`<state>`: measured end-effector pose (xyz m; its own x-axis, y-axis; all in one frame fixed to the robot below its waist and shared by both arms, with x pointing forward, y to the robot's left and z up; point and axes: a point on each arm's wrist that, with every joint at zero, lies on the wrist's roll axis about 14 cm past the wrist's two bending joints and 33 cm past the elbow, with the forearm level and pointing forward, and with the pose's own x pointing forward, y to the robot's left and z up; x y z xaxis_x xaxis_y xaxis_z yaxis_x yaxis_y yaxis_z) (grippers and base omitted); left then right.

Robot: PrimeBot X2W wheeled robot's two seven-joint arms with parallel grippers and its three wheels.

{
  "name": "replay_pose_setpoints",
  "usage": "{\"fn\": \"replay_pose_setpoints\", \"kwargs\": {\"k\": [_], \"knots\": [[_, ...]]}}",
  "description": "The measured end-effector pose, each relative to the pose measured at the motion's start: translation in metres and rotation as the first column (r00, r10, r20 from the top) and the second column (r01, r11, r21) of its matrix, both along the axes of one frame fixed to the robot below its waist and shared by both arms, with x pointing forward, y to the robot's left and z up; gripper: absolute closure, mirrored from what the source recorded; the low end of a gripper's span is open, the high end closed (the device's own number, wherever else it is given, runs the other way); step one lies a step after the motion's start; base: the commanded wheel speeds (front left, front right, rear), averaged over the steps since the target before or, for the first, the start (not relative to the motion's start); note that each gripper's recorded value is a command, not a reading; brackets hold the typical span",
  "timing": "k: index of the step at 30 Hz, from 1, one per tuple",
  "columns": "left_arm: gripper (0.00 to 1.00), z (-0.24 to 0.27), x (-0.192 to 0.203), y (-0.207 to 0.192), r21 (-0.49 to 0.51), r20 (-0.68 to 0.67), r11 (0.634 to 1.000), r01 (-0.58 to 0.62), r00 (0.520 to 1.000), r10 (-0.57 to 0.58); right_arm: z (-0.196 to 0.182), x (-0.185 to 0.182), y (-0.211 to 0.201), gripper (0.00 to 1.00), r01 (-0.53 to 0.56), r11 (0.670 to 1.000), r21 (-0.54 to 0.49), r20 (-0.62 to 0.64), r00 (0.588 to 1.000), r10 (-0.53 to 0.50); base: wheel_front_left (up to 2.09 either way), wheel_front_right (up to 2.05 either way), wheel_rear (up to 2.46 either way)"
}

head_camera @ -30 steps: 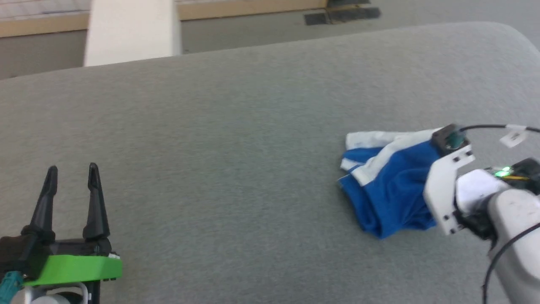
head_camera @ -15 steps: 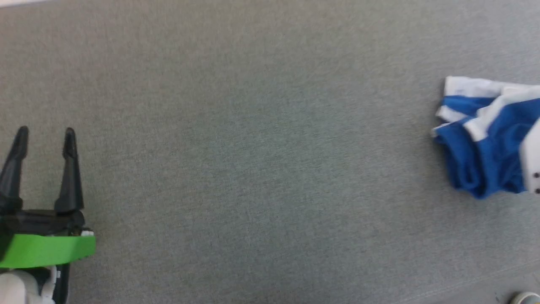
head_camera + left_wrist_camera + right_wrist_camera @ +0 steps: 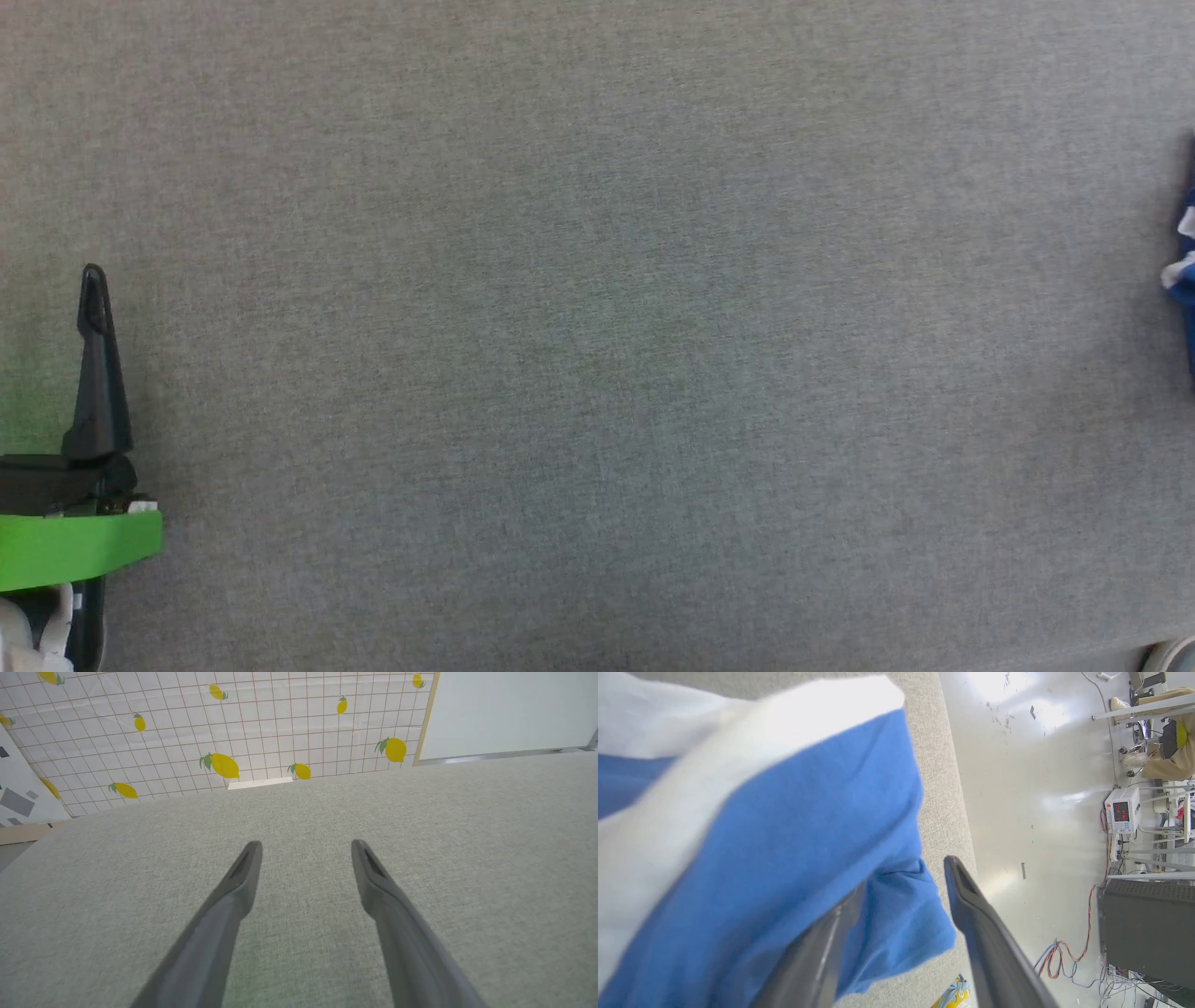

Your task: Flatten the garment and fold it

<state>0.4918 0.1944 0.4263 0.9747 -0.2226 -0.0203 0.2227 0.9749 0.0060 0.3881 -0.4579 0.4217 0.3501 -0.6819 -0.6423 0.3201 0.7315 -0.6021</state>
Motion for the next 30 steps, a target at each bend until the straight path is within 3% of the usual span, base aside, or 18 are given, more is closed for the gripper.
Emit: {"fn": "replay_pose_setpoints", "kwargs": {"k": [5,7,9,12,15,18,19,21,23,27,30], "knots": [[0.00,0.007,-0.002,0.003,-0.002,0.013,1.000,-0.016,1.000,0.016,0.033,0.029,-0.004,0.00,-0.076,0.994,-0.080,0.155,0.984,0.088,0.00,0.00,0.00],[0.00,0.012,-0.004,0.003,-0.010,0.023,1.000,-0.026,0.999,0.026,0.052,0.048,0.003,0.00,-0.134,0.986,-0.101,0.260,0.953,0.156,0.00,0.00,0.00],[0.00,0.019,-0.006,0.003,-0.019,0.035,0.999,-0.038,0.999,0.038,0.081,0.073,0.017,0.00,-0.217,0.966,-0.142,0.376,0.891,0.255,0.00,0.00,0.00],[0.00,0.030,-0.012,0.005,-0.032,0.054,0.998,-0.062,0.997,0.063,0.125,0.101,0.046,0.00,-0.323,0.924,-0.207,0.529,0.757,0.383,0.00,0.00,0.00],[0.00,0.043,-0.019,0.008,-0.047,0.075,0.995,-0.091,0.993,0.094,0.163,0.118,0.084,0.00,-0.413,0.877,-0.245,0.661,0.591,0.462,0.00,0.00,0.00],[0.00,0.058,-0.028,0.012,-0.053,0.105,0.990,-0.129,0.985,0.134,0.190,0.124,0.130,0.00,-0.502,0.823,-0.264,0.761,0.416,0.497,0.00,0.00,0.00],[0.00,0.061,-0.031,0.012,-0.052,0.109,0.989,-0.135,0.984,0.140,0.197,0.124,0.139,0.00,-0.517,0.811,-0.273,0.778,0.377,0.502,0.00,0.00,0.00],[0.00,0.074,-0.039,0.015,-0.059,0.136,0.986,-0.158,0.977,0.165,0.219,0.119,0.172,0.00,-0.556,0.772,-0.310,0.829,0.239,0.505,0.00,0.00,0.00],[0.00,0.086,-0.045,0.019,-0.063,0.160,0.982,-0.180,0.969,0.188,0.232,0.110,0.193,0.00,-0.571,0.756,-0.319,0.870,0.141,0.473,0.00,0.00,0.00],[0.00,0.106,-0.061,0.030,-0.060,0.201,0.972,-0.229,0.951,0.236,0.242,0.089,0.234,0.00,-0.597,0.734,-0.324,0.913,0.008,0.409,0.00,0.00,0.00],[0.00,0.118,-0.073,0.037,-0.071,0.225,0.962,-0.262,0.936,0.271,0.247,0.069,0.240,0.00,-0.582,0.744,-0.328,0.929,-0.057,0.365,0.00,0.00,0.00]]}}
